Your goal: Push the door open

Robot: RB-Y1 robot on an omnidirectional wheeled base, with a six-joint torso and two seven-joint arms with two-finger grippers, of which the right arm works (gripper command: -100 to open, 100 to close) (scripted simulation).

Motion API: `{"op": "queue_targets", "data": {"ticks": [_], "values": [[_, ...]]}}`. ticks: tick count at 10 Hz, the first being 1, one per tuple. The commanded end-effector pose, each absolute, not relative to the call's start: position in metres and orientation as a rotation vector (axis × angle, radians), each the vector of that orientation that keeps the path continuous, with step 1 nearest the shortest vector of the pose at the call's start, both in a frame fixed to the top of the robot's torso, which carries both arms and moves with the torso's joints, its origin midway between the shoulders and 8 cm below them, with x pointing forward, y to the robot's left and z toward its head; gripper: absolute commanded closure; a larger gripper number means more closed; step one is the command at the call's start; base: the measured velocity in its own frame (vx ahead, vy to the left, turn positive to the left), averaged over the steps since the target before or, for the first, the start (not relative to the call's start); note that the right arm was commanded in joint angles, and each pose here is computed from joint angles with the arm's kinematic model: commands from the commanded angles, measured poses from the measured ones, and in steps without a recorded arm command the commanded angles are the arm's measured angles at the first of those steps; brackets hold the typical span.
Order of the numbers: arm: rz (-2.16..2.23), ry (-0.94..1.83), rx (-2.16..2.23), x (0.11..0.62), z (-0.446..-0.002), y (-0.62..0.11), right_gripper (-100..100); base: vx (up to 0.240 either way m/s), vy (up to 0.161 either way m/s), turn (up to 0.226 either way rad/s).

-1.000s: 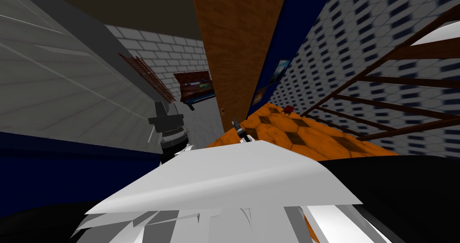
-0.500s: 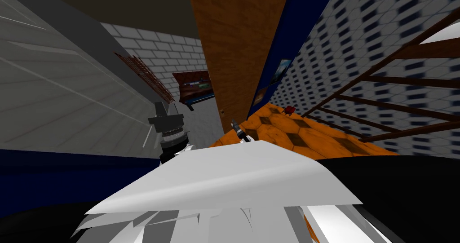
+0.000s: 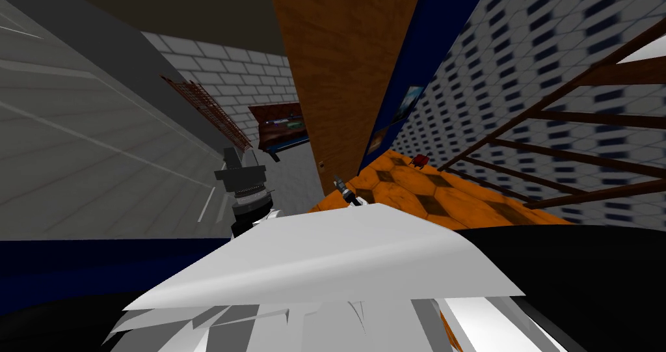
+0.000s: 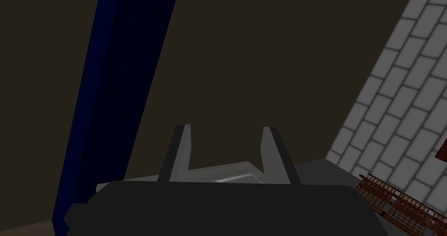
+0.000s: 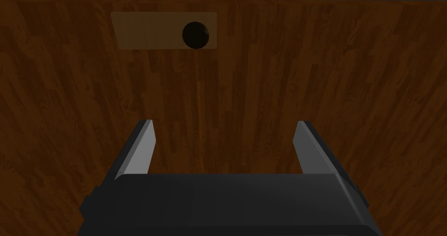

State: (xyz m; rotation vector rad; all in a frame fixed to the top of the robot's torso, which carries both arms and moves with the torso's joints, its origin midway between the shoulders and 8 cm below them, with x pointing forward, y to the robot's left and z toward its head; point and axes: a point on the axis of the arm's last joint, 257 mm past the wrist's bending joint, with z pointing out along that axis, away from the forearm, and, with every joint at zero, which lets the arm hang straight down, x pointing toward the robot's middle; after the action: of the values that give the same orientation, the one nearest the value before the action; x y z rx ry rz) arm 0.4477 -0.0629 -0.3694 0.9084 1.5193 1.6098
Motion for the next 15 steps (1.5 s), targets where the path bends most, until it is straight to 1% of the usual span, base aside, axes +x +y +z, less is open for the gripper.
{"op": "queue_targets", "data": {"ticks": [1,5,7,15], "values": [[1.606,1.543,0.907,0.446,-0.376,-0.060,-100,0.081,0.000,-0.004],[1.596,1.596,0.902,0.442,-0.391,-0.056,-100,0.083,0.001,-0.003],[1.592,1.586,0.904,0.443,-0.390,-0.058,-100,0.070,0.018,0.018],[1.574,1.572,0.920,0.445,-0.392,-0.060,-100,0.175,0.097,0.029]]}}
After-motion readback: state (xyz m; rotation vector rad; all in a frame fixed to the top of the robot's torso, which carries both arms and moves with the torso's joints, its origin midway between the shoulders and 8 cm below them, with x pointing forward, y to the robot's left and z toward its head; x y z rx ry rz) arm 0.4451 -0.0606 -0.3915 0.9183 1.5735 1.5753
